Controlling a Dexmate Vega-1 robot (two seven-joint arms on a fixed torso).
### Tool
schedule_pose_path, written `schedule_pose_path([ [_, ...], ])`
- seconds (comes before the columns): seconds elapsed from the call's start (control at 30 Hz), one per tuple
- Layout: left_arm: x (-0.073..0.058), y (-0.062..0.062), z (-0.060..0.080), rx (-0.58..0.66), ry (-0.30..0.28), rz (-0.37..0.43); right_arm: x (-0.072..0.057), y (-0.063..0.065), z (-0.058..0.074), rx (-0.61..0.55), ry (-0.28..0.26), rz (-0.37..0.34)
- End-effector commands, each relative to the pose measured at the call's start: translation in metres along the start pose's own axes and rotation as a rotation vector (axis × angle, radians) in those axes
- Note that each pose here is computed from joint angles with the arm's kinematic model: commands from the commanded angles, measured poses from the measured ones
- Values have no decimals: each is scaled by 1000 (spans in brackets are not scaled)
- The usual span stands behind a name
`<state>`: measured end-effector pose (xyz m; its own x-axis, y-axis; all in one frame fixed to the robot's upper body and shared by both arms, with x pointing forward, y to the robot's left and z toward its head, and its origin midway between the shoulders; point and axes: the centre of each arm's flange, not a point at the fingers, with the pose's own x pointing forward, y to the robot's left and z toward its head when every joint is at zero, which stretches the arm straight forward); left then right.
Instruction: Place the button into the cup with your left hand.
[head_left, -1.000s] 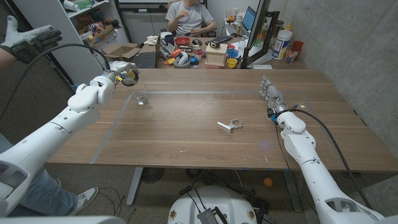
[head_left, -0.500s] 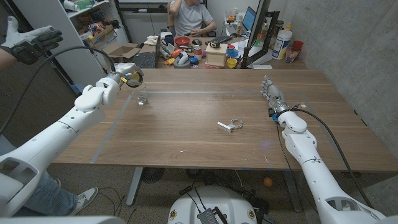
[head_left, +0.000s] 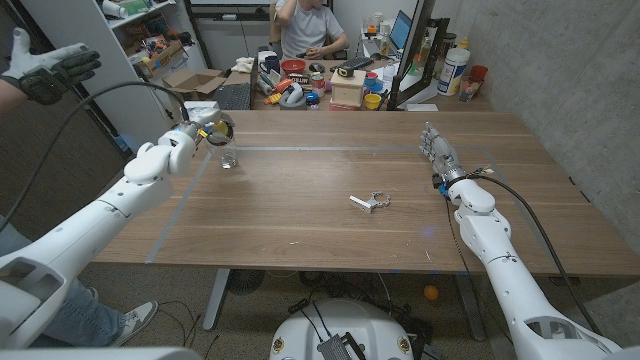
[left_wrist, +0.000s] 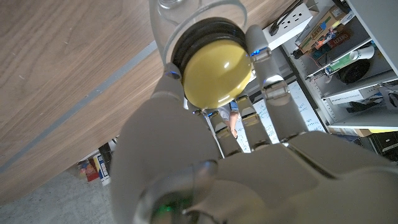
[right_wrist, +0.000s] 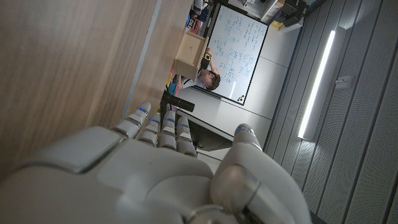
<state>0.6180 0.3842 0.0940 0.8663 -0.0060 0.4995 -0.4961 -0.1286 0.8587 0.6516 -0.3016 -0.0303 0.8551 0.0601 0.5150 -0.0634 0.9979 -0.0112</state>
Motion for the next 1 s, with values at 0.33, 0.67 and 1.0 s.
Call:
schedule_pose_path([
  [0.33,-16,-4,-9,-14,-2,43,1,6,-5,8,13,16],
  [0.67,-24,-7,-15,-32,7,80,5,11,-5,4,16,29],
  [1.0,-32,0,-11,-146,-11,152,6,13,-1,2,5,35],
])
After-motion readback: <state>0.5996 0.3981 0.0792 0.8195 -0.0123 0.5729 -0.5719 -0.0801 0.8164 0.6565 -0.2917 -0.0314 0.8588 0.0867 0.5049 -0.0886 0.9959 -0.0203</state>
